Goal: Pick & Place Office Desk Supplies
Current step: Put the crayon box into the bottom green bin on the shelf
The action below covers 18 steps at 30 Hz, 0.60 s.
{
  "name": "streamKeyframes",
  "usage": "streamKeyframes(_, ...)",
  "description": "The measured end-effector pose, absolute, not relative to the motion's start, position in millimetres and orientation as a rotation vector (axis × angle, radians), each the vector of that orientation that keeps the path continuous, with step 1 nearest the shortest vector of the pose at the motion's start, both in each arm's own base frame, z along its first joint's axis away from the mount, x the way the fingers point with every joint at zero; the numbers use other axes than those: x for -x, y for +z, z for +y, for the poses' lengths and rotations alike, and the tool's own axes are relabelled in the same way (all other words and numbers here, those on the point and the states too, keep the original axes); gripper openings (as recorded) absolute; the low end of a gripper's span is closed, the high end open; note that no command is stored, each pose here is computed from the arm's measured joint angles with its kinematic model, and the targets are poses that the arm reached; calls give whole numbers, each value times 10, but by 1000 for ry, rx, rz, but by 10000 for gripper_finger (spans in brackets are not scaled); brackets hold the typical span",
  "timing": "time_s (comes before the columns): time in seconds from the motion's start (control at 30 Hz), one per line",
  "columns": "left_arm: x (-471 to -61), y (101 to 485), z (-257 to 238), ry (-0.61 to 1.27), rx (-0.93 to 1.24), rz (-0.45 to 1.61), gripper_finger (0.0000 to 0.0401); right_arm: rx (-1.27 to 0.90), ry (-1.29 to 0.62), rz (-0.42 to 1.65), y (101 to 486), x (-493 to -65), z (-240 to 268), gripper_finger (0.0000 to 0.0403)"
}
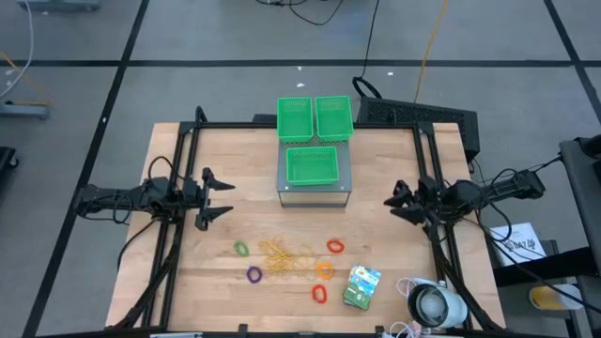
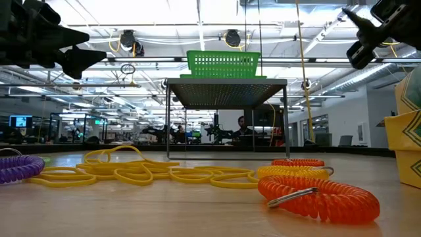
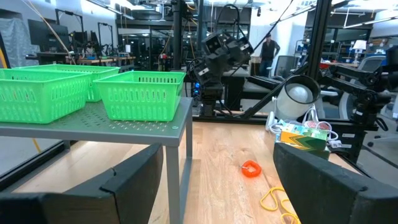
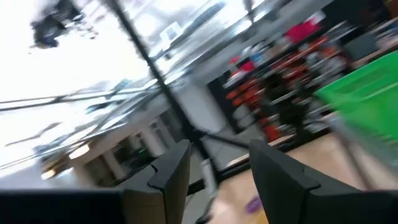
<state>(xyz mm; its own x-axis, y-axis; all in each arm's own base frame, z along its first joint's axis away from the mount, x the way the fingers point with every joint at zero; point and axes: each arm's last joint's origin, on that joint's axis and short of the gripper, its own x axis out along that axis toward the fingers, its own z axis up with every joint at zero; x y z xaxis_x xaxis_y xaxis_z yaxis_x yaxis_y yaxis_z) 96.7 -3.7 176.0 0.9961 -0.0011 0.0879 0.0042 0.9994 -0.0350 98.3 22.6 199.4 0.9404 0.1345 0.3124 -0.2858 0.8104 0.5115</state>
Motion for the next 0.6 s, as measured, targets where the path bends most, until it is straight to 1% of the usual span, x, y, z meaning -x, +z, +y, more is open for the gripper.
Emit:
streamKeyframes(0.1,-967,1760,-37,-2,35,-87,310,-497,162,-273,1980,-989,213,155)
streamKeyframes(0.23,-967,1760,-37,-2,35,-88,310,-394,148,-268,1969,-994,215,155)
streamKeyframes(0.37,-967,1760,-37,-2,35,-88,310,-455,161,-260,1970,-1022,224,155)
streamKeyframes(0.47,-967,1760,-37,-2,35,-88,310,-490,201,-296,2016,-1055,242,159)
streamKeyframes(0.53,-967,1760,-37,-3,35,-88,310,-502,217,-342,2060,-1078,256,170)
streamKeyframes(0.6,-967,1760,-37,-3,35,-88,310,-512,235,-381,2100,-1104,275,190)
